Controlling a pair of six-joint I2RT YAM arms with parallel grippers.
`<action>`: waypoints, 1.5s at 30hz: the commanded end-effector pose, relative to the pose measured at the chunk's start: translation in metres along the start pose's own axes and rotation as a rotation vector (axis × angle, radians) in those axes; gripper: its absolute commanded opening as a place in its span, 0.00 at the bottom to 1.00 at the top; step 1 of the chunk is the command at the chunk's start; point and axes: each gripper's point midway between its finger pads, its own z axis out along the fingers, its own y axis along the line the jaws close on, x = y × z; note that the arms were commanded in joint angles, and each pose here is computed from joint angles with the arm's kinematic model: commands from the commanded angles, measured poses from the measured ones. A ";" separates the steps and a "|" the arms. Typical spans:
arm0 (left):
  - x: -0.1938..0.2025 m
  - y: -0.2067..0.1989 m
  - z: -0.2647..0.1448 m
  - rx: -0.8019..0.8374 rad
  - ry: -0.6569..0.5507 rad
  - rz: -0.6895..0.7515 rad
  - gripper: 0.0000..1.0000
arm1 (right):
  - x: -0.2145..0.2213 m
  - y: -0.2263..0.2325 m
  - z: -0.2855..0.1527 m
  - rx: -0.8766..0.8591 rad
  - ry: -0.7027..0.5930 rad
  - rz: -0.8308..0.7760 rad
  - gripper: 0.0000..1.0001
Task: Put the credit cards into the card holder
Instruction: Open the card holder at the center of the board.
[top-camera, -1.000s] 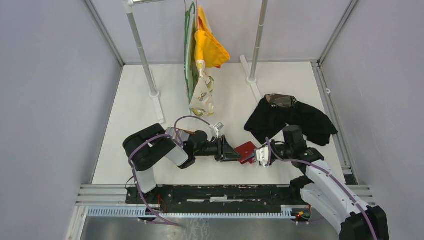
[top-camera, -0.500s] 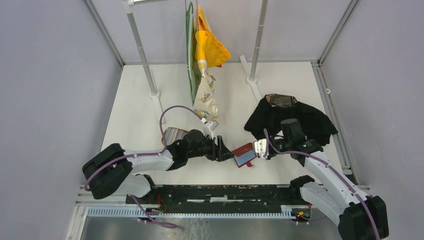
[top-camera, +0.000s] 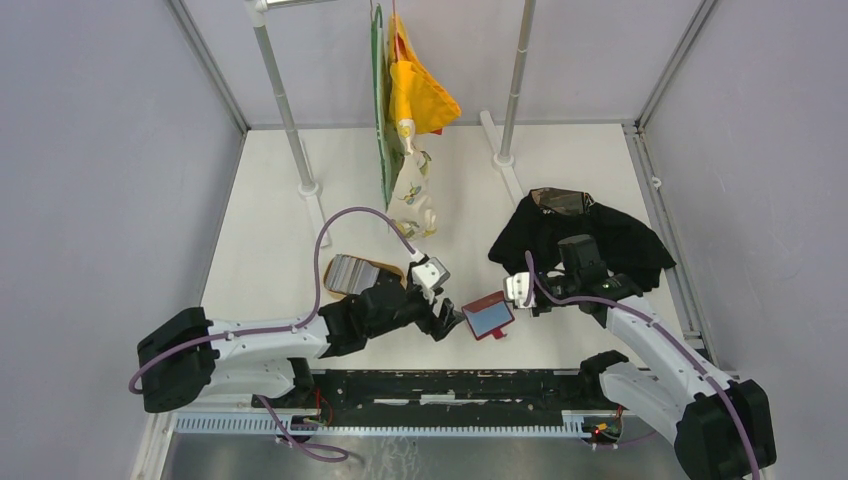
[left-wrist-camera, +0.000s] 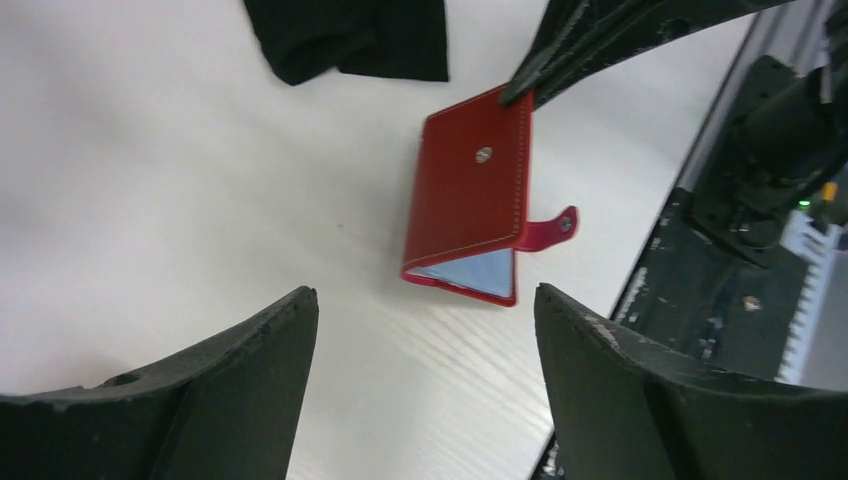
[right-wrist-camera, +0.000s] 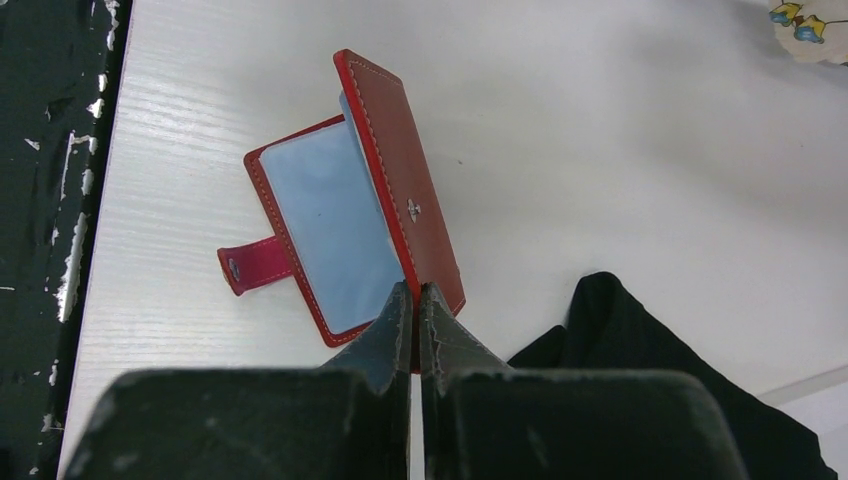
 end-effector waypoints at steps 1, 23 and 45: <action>-0.027 0.023 -0.002 -0.108 -0.114 0.156 0.87 | -0.016 -0.016 -0.004 0.029 -0.033 -0.018 0.01; 0.009 -0.002 0.062 0.027 0.050 0.307 0.73 | -0.013 -0.010 0.002 -0.003 -0.045 0.030 0.02; 0.037 0.001 0.066 0.073 0.125 -0.275 0.02 | -0.034 0.002 -0.003 0.026 -0.177 -0.120 0.66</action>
